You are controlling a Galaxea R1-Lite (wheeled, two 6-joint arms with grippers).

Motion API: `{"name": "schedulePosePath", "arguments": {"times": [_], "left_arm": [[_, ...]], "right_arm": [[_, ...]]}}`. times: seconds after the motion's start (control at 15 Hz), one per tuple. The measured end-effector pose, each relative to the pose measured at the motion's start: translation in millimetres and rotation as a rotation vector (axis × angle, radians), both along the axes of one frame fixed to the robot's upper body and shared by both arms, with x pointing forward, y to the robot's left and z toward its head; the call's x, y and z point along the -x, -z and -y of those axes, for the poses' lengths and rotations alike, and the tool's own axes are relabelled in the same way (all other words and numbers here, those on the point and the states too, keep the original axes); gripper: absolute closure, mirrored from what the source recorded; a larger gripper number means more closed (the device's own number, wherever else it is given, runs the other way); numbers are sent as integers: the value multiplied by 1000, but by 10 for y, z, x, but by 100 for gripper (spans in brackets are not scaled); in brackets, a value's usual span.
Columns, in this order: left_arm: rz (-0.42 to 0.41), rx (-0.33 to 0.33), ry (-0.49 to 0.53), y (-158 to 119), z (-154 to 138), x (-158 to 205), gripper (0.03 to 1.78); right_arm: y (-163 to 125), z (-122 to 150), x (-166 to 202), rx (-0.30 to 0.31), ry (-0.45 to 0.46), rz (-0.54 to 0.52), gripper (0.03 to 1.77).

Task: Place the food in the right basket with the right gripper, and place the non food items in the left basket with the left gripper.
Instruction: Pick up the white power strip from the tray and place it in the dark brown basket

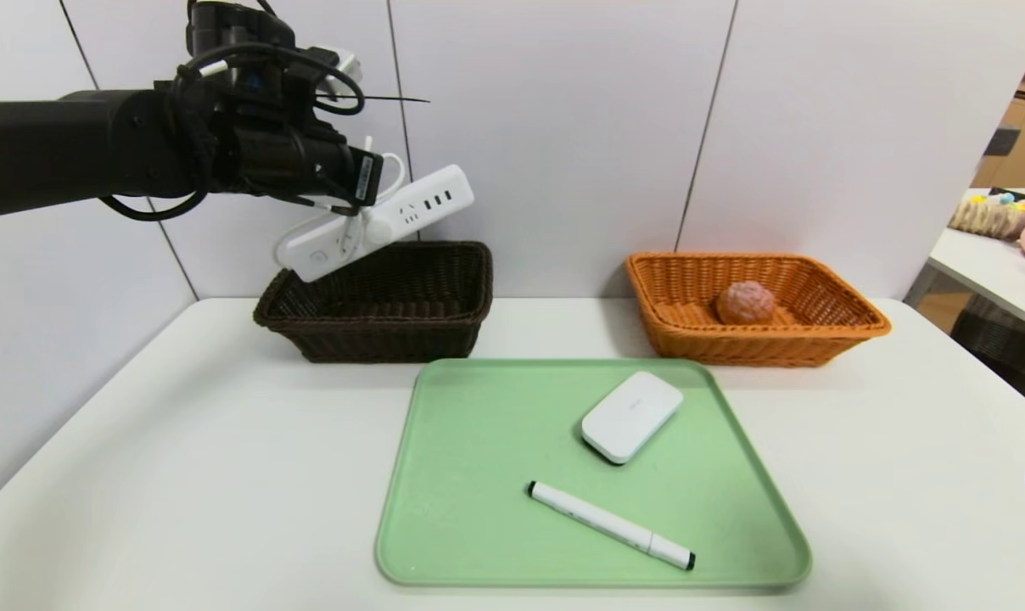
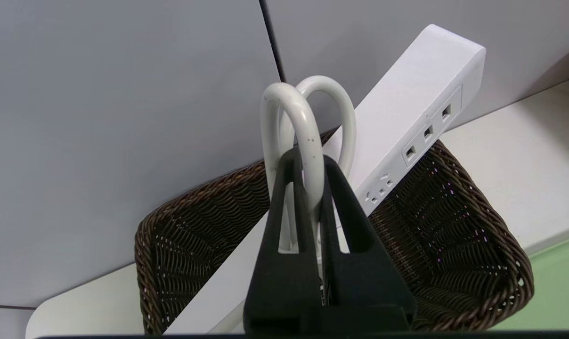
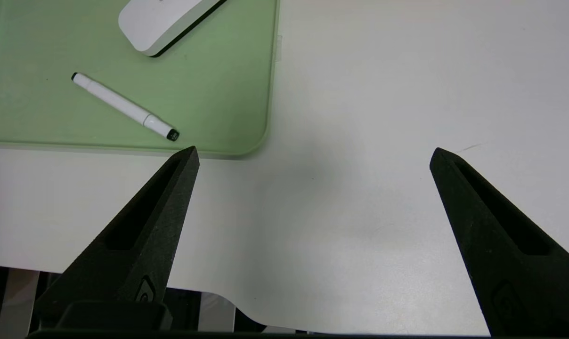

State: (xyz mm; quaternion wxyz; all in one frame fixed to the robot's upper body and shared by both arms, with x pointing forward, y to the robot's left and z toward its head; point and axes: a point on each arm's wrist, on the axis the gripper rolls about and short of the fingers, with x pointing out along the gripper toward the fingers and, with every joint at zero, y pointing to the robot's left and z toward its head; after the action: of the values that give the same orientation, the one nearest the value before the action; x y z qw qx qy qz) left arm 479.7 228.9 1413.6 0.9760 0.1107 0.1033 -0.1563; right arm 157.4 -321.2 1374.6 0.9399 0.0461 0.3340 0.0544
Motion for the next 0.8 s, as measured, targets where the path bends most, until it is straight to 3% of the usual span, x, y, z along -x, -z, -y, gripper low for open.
{"name": "schedulePosePath", "arguments": {"times": [0.8], "left_arm": [[-98,-16,-18,419,4,-278,171]], "right_arm": [[3,2,-15,12,17,0,10]]}}
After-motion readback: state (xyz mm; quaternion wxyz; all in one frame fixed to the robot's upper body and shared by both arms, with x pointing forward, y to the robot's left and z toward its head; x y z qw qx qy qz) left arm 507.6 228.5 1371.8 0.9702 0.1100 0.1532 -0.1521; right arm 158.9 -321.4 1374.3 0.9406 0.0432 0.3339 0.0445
